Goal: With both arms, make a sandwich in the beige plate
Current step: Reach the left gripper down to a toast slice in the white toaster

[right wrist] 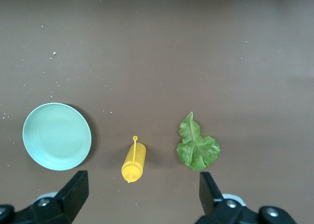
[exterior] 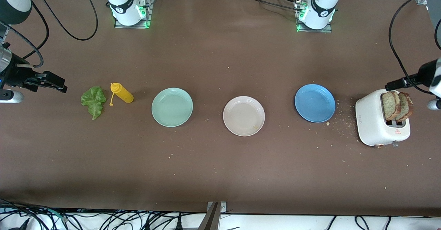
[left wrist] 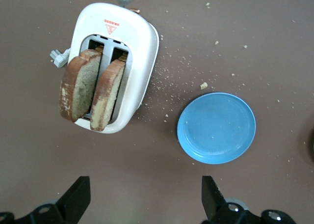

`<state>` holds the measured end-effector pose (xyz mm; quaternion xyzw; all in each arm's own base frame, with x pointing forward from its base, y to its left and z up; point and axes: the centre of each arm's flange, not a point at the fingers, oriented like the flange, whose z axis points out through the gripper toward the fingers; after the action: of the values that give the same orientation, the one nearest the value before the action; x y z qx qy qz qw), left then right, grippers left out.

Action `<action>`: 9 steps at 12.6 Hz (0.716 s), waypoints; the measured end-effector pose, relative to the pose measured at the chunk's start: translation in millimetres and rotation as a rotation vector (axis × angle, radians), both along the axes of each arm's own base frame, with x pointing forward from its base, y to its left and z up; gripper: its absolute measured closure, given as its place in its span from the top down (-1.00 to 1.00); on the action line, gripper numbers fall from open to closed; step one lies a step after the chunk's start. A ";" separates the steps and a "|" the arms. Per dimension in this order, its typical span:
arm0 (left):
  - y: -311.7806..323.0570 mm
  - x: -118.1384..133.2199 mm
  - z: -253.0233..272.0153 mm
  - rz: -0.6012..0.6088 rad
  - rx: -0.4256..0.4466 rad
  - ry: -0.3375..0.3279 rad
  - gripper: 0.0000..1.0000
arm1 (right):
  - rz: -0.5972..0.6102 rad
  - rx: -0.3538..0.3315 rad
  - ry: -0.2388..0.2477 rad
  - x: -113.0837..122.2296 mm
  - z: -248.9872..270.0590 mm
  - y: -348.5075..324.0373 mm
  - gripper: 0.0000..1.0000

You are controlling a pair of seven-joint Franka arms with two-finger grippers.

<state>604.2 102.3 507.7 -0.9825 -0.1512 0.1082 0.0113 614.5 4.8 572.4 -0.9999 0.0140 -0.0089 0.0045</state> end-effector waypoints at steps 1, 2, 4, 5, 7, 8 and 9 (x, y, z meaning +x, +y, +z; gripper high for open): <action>17.0 5.1 -14.0 0.033 -0.012 0.015 1.00 | 0.000 0.000 0.001 -0.1 -0.1 -0.1 1.00; 35.4 8.9 -26.1 0.074 -0.042 0.021 1.00 | 0.000 0.000 0.002 -0.1 -0.3 -0.1 1.00; 71.4 10.5 -40.0 0.147 -0.101 0.017 1.00 | 0.000 0.000 0.003 0.0 -0.9 -0.1 1.00; 83.9 9.1 -42.2 0.165 -0.108 0.016 1.00 | 0.000 0.001 0.004 0.2 -1.4 0.0 1.00; 89.0 8.6 -44.2 0.172 -0.109 0.017 1.00 | 0.000 0.001 0.005 0.4 -1.9 0.0 1.00; 86.0 10.3 -47.4 0.167 -0.111 0.022 1.00 | 0.000 0.001 0.005 0.5 -2.1 0.0 1.00; 82.6 13.3 -52.2 0.159 -0.108 0.024 1.00 | 0.000 0.001 0.006 0.5 -2.1 0.0 1.00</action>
<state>617.5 184.9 455.4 -0.9652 -0.2227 0.1285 -0.0487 615.0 4.8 570.3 -0.9999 0.0142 -0.0061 0.0049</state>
